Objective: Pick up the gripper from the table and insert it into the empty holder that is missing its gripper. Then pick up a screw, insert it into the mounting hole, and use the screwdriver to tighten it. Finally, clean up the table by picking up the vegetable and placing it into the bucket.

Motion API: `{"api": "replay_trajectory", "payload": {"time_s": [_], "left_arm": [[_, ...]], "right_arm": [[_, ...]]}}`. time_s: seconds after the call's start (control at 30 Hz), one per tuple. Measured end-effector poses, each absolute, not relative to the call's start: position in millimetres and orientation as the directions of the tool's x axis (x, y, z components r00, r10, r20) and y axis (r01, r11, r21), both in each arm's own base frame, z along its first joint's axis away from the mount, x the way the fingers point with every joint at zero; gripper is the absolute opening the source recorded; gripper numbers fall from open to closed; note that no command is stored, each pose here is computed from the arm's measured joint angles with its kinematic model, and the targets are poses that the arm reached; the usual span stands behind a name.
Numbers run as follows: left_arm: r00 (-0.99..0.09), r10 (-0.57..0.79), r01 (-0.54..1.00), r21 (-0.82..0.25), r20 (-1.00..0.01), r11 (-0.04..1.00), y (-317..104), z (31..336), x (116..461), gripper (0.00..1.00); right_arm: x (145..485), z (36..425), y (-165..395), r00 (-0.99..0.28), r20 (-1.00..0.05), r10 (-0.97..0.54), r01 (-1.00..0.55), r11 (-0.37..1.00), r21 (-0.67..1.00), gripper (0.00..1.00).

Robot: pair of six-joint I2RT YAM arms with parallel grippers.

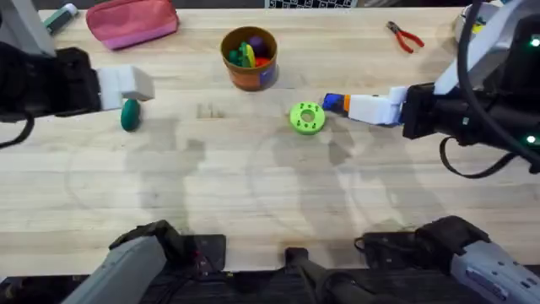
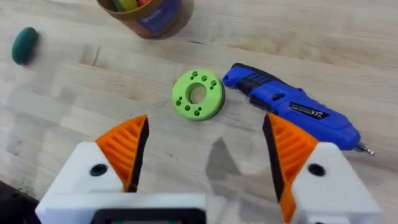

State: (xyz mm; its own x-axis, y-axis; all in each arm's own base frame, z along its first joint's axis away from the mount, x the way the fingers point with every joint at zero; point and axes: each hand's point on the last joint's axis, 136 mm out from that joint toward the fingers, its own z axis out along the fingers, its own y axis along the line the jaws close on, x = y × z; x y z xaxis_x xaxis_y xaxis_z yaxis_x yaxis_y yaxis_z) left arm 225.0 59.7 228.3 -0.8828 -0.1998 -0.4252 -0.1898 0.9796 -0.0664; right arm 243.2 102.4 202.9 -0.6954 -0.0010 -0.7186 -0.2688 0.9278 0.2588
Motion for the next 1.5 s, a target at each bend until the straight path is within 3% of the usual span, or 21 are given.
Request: {"api": "replay_trajectory", "payload": {"time_s": [0.2,0.43,0.87,1.17,1.5], "left_arm": [[-0.892,-0.327,-0.332,-0.037,-0.313,0.942,113,194,233,0.985],[-0.909,-0.271,-0.289,0.012,-0.318,0.957,160,167,259,0.985],[-0.985,-0.047,-0.038,-0.055,-0.165,0.998,189,106,310,0.988],[-0.997,0.035,0.043,-0.115,-0.07,0.992,189,59,314,0.96],[-0.995,0.102,0.104,-0.1,-0.021,0.99,181,35,325,0.94]], "right_arm": [[243,203,102,-0.695,-0.719,-0.001,-0.269,0.928,0.259,0.994],[243,203,102,-0.696,-0.718,-0.001,-0.269,0.928,0.259,0.994],[237,196,101,-0.721,-0.693,-0.009,-0.26,0.931,0.258,0.994],[239,198,101,-0.713,-0.701,-0.006,-0.262,0.93,0.258,0.994],[239,198,101,-0.713,-0.701,-0.006,-0.262,0.93,0.258,0.994]]}}
